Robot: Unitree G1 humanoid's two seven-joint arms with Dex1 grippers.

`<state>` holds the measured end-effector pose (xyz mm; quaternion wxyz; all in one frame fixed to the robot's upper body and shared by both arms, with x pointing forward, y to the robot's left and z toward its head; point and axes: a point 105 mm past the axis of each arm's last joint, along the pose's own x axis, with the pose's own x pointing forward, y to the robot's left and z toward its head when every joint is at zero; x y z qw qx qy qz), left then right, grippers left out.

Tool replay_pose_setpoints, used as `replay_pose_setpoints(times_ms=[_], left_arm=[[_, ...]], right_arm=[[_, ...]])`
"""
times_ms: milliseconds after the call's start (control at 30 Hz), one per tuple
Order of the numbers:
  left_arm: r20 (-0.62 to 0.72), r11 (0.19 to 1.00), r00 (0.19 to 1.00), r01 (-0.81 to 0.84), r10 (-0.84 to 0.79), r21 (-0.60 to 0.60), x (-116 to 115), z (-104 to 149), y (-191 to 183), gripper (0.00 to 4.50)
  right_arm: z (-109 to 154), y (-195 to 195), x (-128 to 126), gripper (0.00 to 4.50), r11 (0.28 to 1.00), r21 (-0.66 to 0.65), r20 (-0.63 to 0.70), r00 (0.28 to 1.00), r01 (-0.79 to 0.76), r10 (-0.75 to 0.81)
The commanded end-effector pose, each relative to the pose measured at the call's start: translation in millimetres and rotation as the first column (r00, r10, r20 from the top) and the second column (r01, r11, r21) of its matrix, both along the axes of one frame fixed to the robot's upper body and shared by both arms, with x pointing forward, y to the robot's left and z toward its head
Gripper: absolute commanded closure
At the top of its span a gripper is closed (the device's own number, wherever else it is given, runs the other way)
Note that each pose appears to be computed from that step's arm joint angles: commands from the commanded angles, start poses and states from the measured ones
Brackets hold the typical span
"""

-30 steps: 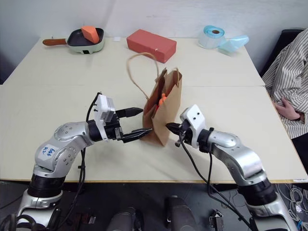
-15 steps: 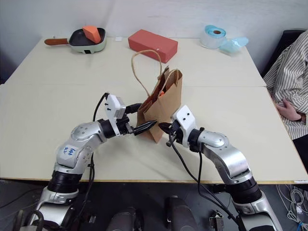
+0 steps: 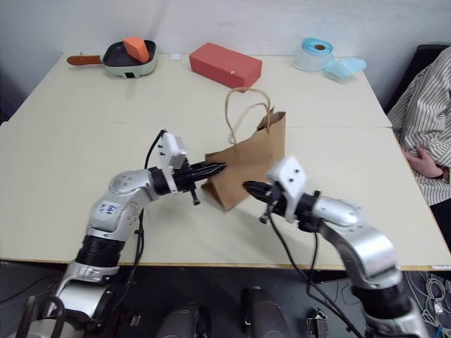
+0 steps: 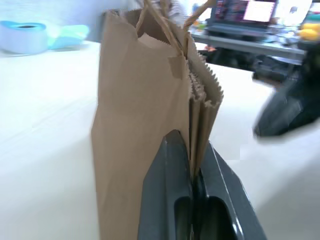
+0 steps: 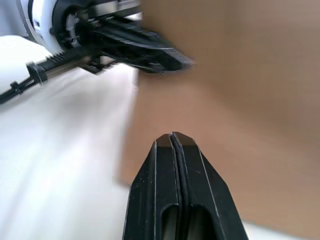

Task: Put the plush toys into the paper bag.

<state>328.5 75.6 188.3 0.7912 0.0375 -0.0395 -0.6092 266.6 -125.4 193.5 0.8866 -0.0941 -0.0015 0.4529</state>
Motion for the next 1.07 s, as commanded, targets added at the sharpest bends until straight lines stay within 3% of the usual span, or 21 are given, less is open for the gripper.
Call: replay_pose_setpoints(times_ms=[33, 133, 233, 400, 433, 533, 633, 733, 933, 1067], left_arm=[[0.01, 0.97, 0.97, 0.243, -0.243, 0.025, -16, 22, 4, 4.5], [0.013, 0.924, 0.929, 0.367, -0.371, 0.104, -14, 24, 3, 4.5], [0.044, 0.881, 0.894, 0.431, -0.446, 0.194, -4, 16, -5, 4.5], [0.056, 0.864, 0.89, 0.422, -0.453, 0.276, 11, -3, -9, 4.5], [0.061, 0.877, 0.907, 0.384, -0.417, 0.29, 16, -5, -7, 4.3], [0.067, 0.893, 0.932, 0.32, -0.357, 0.316, 19, -3, 9, 3.66], [0.071, 0.914, 0.956, 0.248, -0.284, 0.321, 16, 9, 39, 2.67], [-0.002, 0.948, 0.988, 0.151, -0.156, 0.279, -10, 49, 93, 1.82], [-0.008, 0.973, 1.0, 0.016, -0.015, 0.231, -67, 117, 130, 0.06], [-0.021, 0.965, 0.997, -0.065, 0.072, 0.255, -85, 124, 147, 0.03]], right_arm=[[44, -22, -54, 3.93, 0.992, 0.027, 0.049, 0.992, -0.121, 0.12], [66, -50, -88, 2.96, 0.994, 0.02, 0.013, 0.995, -0.103, 0.103], [74, -71, -107, 1.93, 1.0, -0.003, -0.022, 1.0, -0.008, 0.008], [66, -75, -109, 0.21, 0.996, -0.04, -0.033, 0.997, 0.074, -0.076], [63, -74, -107, 0.01, 0.996, -0.045, -0.038, 0.996, 0.075, -0.077], [60, -74, -101, 0.0, 0.997, -0.053, -0.049, 0.997, 0.057, -0.06], [62, -80, -95, 0.0, 0.997, -0.06, -0.051, 0.998, 0.04, -0.044], [69, -96, -84, 0.0, 0.997, -0.079, -0.055, 0.998, 0.011, -0.016], [93, -123, -68, 0.0, 0.999, -0.025, -0.098, 0.994, -0.049, 0.046], [103, -136, -55, 0.0, 0.997, -0.033, -0.1, 0.993, -0.072, 0.068]])
